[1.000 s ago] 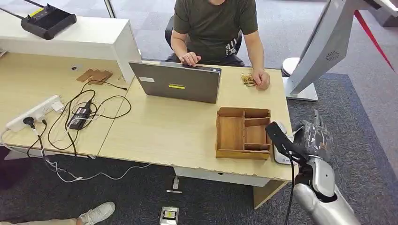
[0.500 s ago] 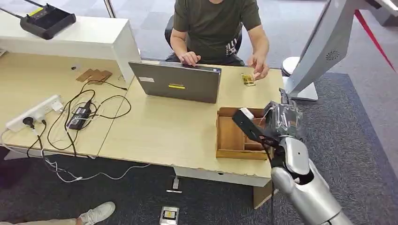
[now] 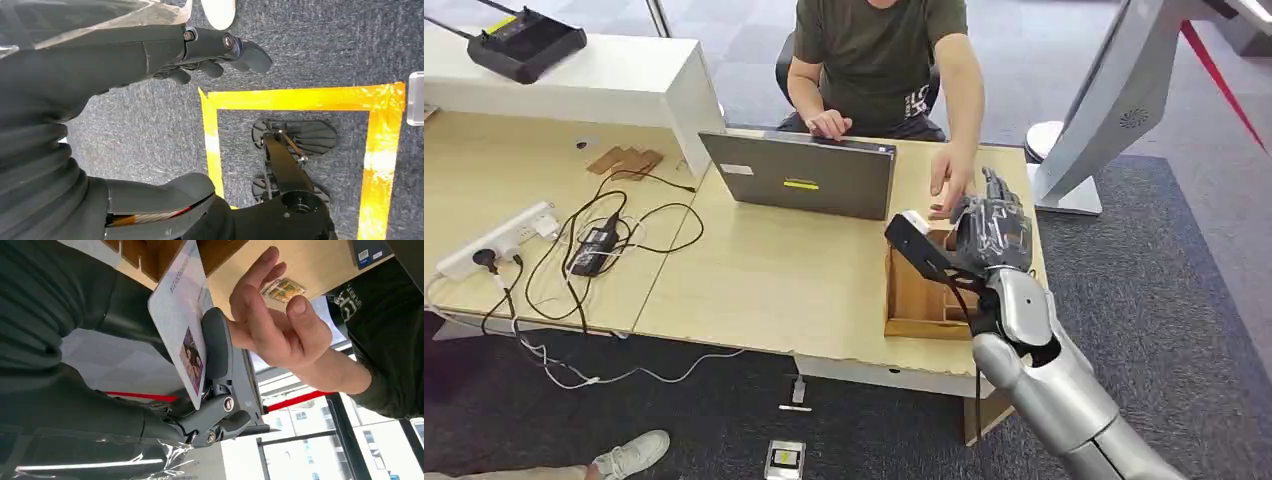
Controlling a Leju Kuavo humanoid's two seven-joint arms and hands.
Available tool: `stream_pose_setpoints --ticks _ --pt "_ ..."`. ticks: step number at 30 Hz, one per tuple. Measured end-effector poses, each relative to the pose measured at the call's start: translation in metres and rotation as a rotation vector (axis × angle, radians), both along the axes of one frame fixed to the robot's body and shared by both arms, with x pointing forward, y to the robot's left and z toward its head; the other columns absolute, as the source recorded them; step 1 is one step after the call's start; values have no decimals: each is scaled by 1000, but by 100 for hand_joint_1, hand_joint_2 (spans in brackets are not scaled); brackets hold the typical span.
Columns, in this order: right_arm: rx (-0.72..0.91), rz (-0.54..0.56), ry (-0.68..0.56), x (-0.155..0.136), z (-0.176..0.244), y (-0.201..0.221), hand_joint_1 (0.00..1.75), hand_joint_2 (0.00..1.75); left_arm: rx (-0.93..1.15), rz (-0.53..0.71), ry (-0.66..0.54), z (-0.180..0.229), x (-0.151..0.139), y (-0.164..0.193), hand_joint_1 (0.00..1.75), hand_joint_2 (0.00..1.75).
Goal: Pass the card to the sensor for recognition and then transmit it.
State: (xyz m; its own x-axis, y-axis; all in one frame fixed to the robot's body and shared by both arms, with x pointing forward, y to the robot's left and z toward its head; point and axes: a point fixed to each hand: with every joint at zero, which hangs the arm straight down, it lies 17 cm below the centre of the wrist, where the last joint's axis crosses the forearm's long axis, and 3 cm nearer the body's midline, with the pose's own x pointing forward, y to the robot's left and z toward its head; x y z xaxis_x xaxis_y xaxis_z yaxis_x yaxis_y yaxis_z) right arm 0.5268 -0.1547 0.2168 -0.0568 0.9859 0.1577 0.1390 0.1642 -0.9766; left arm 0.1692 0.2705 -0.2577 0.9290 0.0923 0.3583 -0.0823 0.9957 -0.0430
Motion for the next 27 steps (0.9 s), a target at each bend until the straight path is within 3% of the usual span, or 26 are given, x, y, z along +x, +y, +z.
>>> stream_pose_setpoints --ticks 9,10,11,27 --pt "-36 1 19 1 -12 3 175 175 6 -28 4 0 1 -1 0 175" --pt "-39 1 21 1 -13 3 110 175 6 -29 4 0 1 -1 0 175" --pt "-42 1 23 1 -15 3 0 175 7 -30 5 0 1 -1 0 175" --pt "18 26 -34 -6 -6 8 0 175 18 -11 22 -4 -14 9 0 175"
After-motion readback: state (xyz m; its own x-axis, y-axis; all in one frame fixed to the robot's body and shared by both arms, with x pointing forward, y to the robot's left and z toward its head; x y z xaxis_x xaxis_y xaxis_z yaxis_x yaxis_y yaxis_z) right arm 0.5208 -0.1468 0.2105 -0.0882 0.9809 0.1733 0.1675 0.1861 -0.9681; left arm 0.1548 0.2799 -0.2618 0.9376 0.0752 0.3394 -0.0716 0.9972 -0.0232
